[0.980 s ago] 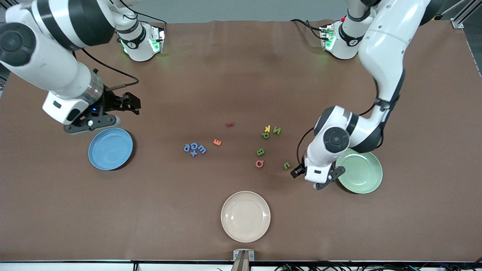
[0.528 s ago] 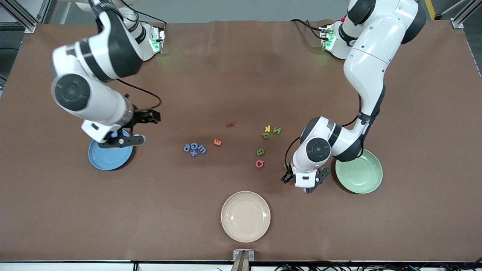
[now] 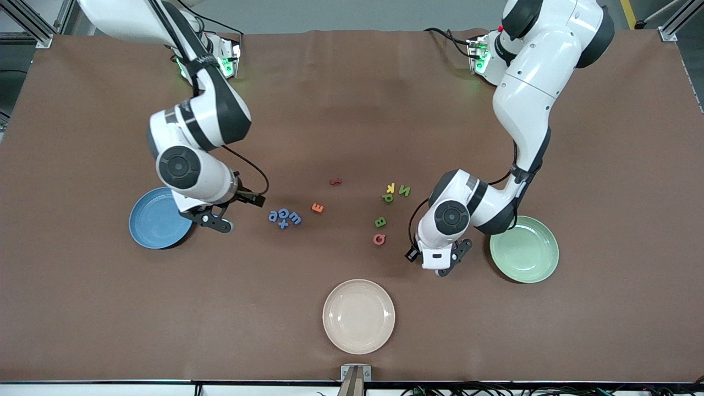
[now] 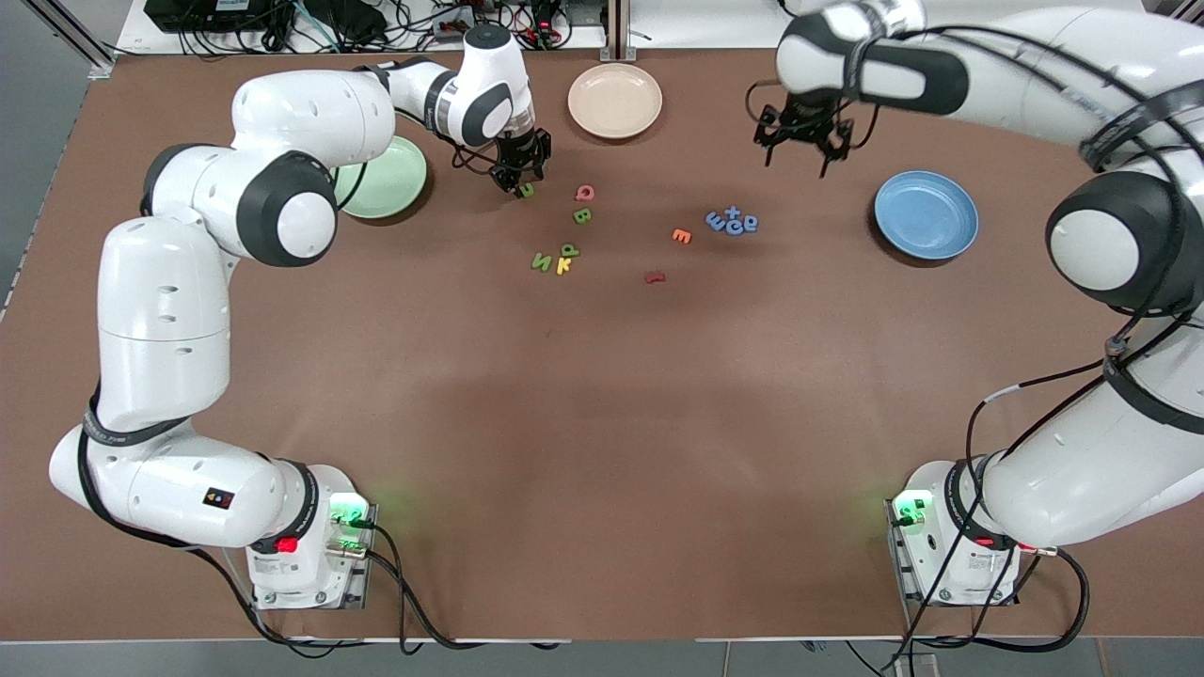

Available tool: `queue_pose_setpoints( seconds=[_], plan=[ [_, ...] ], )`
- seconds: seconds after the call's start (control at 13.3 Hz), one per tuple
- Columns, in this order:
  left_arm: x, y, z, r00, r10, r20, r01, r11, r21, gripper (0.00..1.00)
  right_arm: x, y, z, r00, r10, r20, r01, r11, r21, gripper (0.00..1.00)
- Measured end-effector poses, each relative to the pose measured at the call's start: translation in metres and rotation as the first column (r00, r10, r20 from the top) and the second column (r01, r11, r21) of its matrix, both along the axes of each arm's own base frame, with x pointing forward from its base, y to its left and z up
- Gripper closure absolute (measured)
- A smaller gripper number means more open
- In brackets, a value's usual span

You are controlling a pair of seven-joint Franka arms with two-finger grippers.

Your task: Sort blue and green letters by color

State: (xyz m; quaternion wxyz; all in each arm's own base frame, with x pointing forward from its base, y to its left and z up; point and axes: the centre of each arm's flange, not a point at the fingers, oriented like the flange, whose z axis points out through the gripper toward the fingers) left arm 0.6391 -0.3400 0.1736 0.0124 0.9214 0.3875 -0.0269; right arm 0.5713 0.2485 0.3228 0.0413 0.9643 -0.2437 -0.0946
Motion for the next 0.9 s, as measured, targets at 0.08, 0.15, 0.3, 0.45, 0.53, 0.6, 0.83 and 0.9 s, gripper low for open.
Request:
queue_pose_setpoints(
  seconds=[0.08,0.15,0.3,0.45,0.53,0.6,0.83,0.9],
  plan=[
    [0.001,0.000,0.001,1.000,0.000,0.003,0.000,1.000,-0.001,0.46,-0.002,0.006,-0.019,0.995,-0.098,0.012,0.098,0.995,-0.017,0.01],
    [0.001,-0.001,0.003,1.000,0.000,0.005,0.000,1.000,-0.003,0.56,-0.003,0.010,-0.036,0.980,-0.197,0.023,0.197,0.980,-0.032,0.00],
    [0.001,0.001,0.005,1.000,0.001,-0.003,-0.001,1.000,0.005,0.74,0.002,0.012,-0.066,0.924,-0.380,0.050,0.382,0.923,-0.051,0.00],
    [0.003,0.013,0.013,0.999,0.012,-0.042,-0.010,0.999,0.039,0.74,0.006,0.011,-0.084,0.856,-0.512,0.074,0.517,0.854,-0.057,0.00],
    [0.005,0.024,0.024,0.998,0.024,-0.065,-0.020,0.998,0.062,0.74,0.009,0.008,-0.087,0.829,-0.553,0.085,0.558,0.828,-0.054,0.00],
    [0.010,0.041,0.041,0.995,0.042,-0.085,-0.035,0.996,0.086,0.74,0.012,0.005,-0.090,0.810,-0.580,0.093,0.585,0.810,-0.048,0.00],
    [0.035,0.124,0.091,0.995,0.029,-0.100,-0.019,0.994,0.103,0.74,0.018,0.000,-0.098,0.761,-0.639,0.111,0.645,0.764,-0.026,0.00],
    [0.041,0.156,0.095,0.994,0.010,-0.109,0.001,0.995,0.100,0.74,0.019,0.001,-0.102,0.742,-0.660,0.115,0.666,0.745,-0.021,0.01]
  ],
)
